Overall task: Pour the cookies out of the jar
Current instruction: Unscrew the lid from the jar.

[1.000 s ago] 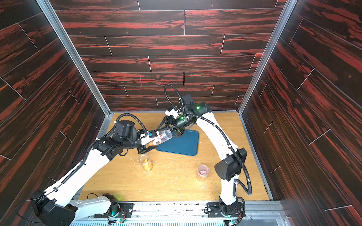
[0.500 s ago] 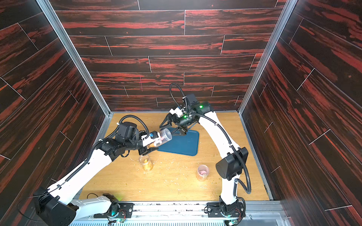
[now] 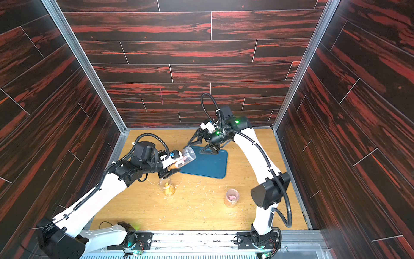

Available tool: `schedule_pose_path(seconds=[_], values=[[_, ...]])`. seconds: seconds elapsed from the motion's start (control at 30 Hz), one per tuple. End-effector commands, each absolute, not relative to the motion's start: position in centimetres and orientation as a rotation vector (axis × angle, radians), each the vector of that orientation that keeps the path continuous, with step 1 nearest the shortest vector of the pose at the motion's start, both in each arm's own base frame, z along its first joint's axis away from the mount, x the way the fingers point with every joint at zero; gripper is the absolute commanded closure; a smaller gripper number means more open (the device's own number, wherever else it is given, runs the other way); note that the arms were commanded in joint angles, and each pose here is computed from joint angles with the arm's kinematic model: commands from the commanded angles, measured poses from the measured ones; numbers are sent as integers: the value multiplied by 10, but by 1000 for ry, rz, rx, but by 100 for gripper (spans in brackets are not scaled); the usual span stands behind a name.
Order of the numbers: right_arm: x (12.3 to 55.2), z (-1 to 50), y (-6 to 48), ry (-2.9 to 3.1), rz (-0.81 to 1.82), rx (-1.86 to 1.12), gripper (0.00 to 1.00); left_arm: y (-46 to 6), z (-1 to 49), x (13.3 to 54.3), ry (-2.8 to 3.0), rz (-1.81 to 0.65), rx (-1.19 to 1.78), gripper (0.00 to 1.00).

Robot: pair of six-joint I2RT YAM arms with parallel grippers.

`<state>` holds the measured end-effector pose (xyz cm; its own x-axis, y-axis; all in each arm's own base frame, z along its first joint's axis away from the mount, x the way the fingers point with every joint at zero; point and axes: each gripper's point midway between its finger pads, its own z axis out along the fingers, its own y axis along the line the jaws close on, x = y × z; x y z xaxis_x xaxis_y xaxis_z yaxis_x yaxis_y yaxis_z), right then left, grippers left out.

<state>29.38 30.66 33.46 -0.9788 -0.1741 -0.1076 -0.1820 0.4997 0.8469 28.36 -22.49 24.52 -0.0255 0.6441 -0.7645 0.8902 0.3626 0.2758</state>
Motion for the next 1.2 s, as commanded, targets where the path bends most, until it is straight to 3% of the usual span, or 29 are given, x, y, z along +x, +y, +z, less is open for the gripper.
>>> schedule_pose_path(seconds=[0.0,0.63,1.17], values=[[278,347,304,2694,1585,-349,4,-226,262,278,1688,-364,1338,84],[265,334,330,2740,1609,-411,7,-220,264,268,1678,-360,1326,84],[263,327,337,2756,1611,-444,24,-220,270,266,1668,-359,1324,84]])
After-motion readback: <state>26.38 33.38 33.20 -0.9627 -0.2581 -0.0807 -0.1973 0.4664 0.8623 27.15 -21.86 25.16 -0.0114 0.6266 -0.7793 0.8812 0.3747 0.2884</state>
